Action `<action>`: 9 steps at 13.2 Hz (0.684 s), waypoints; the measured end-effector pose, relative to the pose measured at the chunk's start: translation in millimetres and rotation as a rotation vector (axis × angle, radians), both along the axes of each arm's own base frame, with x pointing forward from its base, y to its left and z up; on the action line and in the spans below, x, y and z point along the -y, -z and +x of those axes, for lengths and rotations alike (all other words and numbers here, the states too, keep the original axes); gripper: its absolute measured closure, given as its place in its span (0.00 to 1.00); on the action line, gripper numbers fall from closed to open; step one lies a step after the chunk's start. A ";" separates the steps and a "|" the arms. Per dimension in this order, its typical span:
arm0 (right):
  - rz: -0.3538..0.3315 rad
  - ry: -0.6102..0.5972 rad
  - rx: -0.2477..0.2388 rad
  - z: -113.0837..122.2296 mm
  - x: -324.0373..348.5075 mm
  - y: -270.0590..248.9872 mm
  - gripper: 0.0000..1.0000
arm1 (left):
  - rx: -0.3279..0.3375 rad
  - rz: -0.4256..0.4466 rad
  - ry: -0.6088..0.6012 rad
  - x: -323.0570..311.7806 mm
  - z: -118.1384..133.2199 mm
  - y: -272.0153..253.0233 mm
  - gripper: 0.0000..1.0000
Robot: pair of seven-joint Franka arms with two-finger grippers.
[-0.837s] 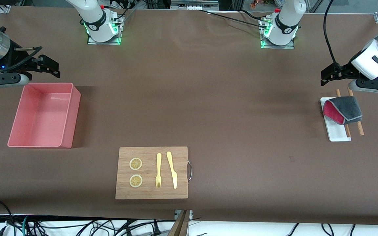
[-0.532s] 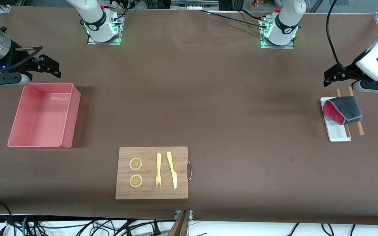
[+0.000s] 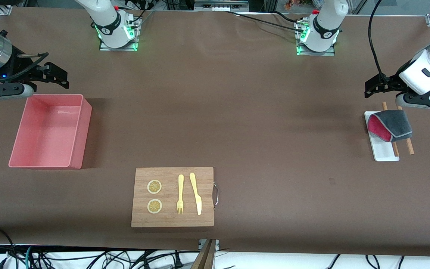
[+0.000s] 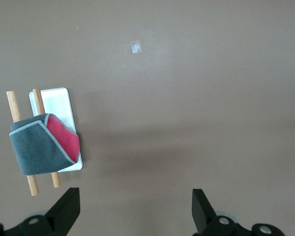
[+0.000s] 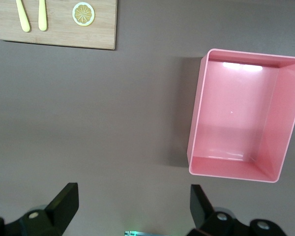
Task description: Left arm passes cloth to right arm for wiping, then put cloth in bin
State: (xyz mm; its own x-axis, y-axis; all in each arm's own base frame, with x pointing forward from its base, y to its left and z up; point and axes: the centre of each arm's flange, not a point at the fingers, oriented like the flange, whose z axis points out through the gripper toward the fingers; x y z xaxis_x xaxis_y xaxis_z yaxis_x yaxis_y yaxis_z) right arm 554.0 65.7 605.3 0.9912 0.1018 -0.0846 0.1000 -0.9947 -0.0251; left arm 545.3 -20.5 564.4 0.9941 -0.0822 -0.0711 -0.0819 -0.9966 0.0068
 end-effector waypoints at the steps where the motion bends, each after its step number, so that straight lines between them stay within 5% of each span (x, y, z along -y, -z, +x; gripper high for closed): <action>1: 0.000 0.000 0.000 0.0 0.0 0.0 0.00 | 0.000 0.000 0.001 0.1 0.5 0.1 0.00; 9: 0.000 0.000 0.000 0.0 0.0 0.0 0.00 | -0.018 0.001 0.001 0.0 1.9 2.2 0.00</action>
State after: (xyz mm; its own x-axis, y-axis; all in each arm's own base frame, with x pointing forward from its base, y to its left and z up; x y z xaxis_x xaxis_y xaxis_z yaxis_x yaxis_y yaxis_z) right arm 554.0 65.7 605.3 0.9912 0.1018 -0.0847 0.1000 -0.9947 -0.0251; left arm 547.2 -20.5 562.2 0.9926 -0.0834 -0.0887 -0.0831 -0.9965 0.0076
